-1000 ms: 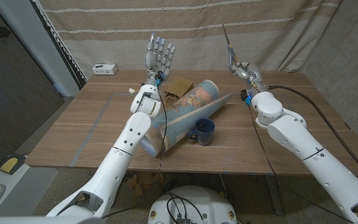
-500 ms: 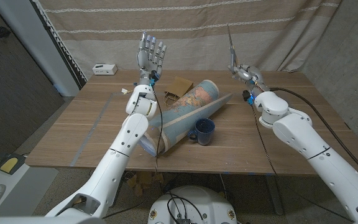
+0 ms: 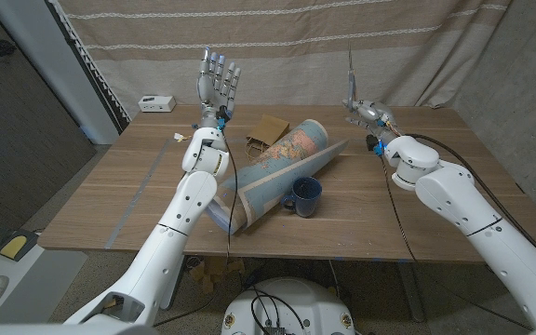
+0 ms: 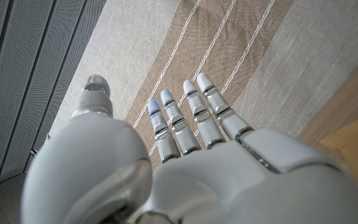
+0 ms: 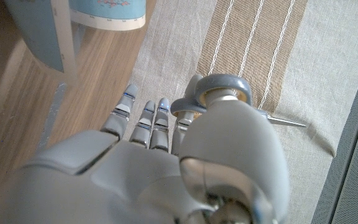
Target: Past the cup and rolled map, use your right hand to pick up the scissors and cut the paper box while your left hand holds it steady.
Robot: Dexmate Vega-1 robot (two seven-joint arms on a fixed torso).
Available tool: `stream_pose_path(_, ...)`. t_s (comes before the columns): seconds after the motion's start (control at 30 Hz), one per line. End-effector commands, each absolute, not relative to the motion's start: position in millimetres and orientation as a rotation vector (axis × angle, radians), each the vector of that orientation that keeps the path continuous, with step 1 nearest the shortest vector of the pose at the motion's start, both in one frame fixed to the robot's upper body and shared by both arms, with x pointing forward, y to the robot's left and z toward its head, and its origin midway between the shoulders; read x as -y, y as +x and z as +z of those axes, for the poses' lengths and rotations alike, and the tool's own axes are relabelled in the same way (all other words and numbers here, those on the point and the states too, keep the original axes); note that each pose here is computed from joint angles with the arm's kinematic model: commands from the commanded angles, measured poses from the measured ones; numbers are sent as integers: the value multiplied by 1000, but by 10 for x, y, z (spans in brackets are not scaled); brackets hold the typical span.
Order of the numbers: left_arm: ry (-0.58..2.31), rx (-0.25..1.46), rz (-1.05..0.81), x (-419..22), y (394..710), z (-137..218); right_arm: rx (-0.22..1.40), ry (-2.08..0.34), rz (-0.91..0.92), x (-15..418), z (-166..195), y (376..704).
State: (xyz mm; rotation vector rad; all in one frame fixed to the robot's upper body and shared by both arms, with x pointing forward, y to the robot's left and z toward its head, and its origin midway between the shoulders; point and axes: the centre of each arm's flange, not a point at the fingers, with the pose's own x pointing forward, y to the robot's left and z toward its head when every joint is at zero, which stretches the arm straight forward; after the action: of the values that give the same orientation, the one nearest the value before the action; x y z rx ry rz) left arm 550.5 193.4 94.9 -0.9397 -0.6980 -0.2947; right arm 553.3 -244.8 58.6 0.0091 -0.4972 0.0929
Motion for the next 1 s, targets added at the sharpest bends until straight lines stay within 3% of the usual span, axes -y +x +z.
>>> stream_pose_path(0.03,-931,690,-272,-1981,5533,932,453,86,144,2489,570,5538)
stream_pose_path(1.0,-865,700,-231,-2073,5532,1017,384,279,337,2624,631,5524)
